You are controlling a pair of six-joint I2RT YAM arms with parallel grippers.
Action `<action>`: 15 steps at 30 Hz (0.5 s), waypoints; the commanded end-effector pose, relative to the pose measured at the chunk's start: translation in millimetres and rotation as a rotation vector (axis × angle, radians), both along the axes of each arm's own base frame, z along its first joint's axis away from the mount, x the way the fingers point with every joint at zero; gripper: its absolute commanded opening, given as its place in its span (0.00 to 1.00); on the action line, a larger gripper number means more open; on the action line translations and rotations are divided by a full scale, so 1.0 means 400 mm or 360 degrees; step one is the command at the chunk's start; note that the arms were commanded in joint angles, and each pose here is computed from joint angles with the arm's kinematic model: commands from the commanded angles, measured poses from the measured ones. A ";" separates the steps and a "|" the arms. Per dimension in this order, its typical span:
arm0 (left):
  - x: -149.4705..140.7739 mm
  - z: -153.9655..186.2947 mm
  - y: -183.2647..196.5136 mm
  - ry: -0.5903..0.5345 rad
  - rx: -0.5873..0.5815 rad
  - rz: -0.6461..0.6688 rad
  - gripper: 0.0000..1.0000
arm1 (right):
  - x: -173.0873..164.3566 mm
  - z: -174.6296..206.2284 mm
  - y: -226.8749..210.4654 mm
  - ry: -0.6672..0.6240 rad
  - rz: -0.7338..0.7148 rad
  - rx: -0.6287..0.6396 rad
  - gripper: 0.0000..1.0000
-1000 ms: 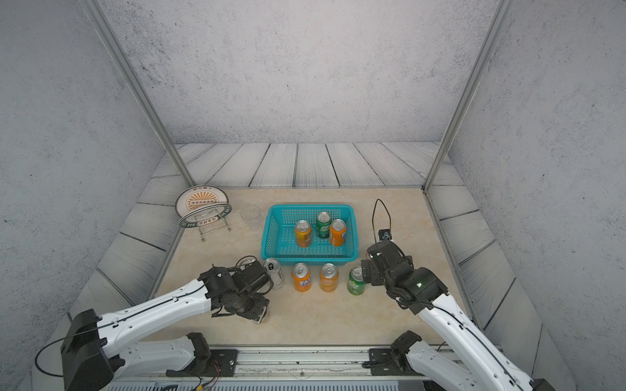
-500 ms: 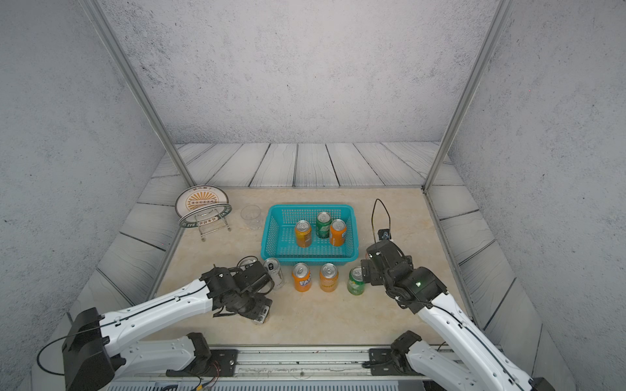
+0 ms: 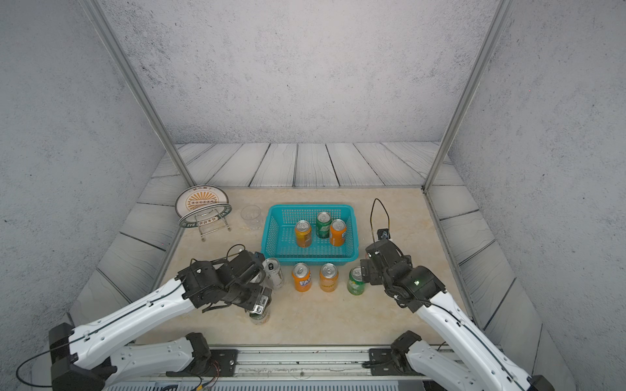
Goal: Take out the drinks from the basket
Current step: Place the drink at the center of the board.
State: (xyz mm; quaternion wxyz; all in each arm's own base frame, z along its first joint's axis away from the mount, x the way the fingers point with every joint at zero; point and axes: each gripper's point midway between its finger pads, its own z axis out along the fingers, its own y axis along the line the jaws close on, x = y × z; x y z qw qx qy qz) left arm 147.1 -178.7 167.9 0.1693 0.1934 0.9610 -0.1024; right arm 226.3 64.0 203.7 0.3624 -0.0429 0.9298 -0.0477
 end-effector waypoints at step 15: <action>0.233 0.226 -0.099 -0.0433 -0.0097 -0.0268 0.99 | 0.001 0.045 -0.002 -0.0051 -0.0003 0.0031 0.99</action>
